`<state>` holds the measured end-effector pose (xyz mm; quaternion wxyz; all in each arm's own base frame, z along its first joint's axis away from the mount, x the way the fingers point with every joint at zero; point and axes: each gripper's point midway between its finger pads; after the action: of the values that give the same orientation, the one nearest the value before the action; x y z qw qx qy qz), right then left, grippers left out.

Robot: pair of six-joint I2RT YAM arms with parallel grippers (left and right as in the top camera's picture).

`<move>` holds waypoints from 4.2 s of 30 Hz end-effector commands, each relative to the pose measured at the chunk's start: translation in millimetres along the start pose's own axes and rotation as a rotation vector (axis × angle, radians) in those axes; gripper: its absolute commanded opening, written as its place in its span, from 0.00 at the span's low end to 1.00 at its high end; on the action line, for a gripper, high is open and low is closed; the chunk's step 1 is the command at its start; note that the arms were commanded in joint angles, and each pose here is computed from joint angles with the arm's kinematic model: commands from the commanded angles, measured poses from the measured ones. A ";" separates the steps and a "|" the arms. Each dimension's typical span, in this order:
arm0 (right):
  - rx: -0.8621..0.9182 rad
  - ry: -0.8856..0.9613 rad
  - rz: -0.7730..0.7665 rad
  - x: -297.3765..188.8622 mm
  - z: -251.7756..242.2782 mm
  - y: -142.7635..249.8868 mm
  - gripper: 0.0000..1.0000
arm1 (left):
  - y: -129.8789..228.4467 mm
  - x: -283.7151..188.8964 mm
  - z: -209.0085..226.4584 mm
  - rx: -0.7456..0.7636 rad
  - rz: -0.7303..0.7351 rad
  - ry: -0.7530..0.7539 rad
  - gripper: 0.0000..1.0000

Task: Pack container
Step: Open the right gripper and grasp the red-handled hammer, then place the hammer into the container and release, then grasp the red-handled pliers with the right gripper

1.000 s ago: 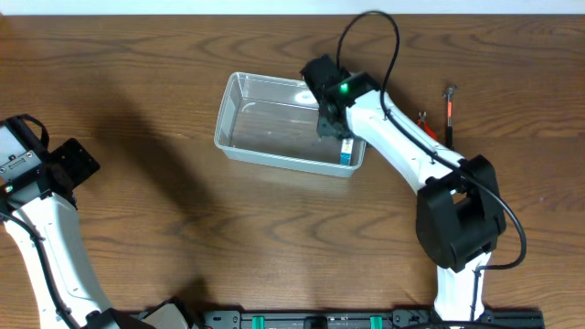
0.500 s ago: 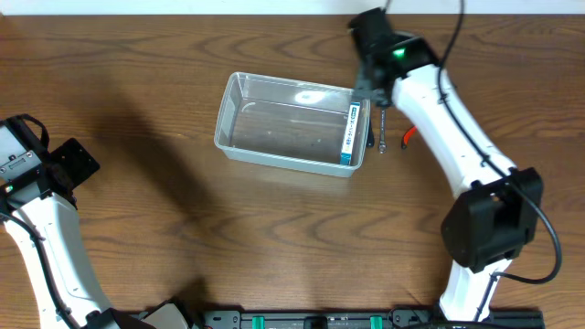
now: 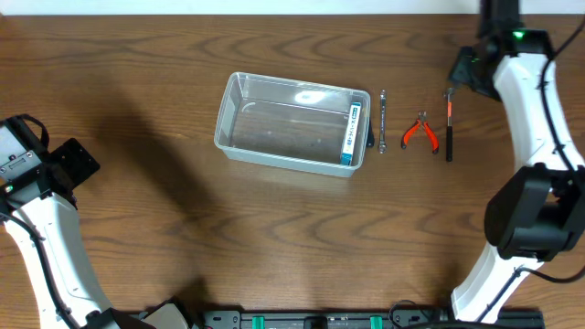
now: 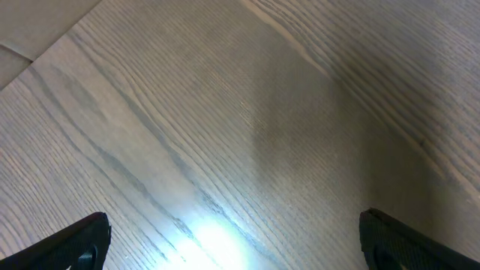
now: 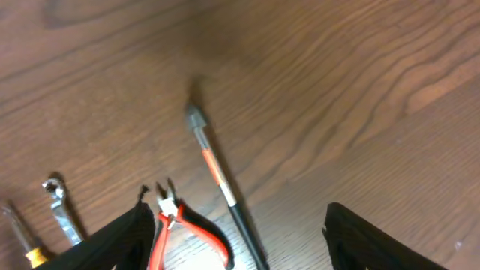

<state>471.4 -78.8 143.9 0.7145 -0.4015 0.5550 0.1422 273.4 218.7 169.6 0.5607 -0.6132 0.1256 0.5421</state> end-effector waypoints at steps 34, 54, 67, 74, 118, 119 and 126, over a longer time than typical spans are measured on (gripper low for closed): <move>-0.160 -0.025 0.316 98.1 4.5 64.7 0.01 | -3.3 -0.6 1.7 0.012 -0.003 -0.001 0.98; -1.046 -0.615 -0.110 -173.7 182.3 167.3 0.01 | -3.3 -0.6 1.7 0.012 -0.003 -0.001 0.98; -1.825 -0.696 -0.342 -127.3 260.6 253.2 0.01 | -3.3 -0.6 1.7 0.012 -0.003 -0.001 0.98; -1.908 -0.797 -0.305 -80.1 281.1 283.2 0.01 | -3.3 -0.6 1.7 0.012 -0.003 -0.001 0.98; -0.250 -0.140 0.288 -7.7 39.3 94.7 0.69 | -3.3 -0.6 1.7 0.012 -0.003 -0.001 0.98; -0.243 -0.122 0.325 0.3 31.7 102.6 0.68 | -3.3 -0.6 1.7 0.012 -0.003 -0.001 0.98; -0.248 -0.008 0.371 51.6 -3.6 135.2 0.77 | -3.3 -0.6 1.7 0.012 -0.003 -0.001 0.98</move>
<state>404.1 -0.1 54.9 0.6266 -0.3802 0.5804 0.3549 273.5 218.6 169.6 0.5608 -0.6132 0.1257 0.5420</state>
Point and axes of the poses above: each gripper's point midway between its finger pads, its own x axis out along the fingers, its own z axis along the line the jaws close on, y = z × x, and after that the axes turned 15 degrees about x, right-handed
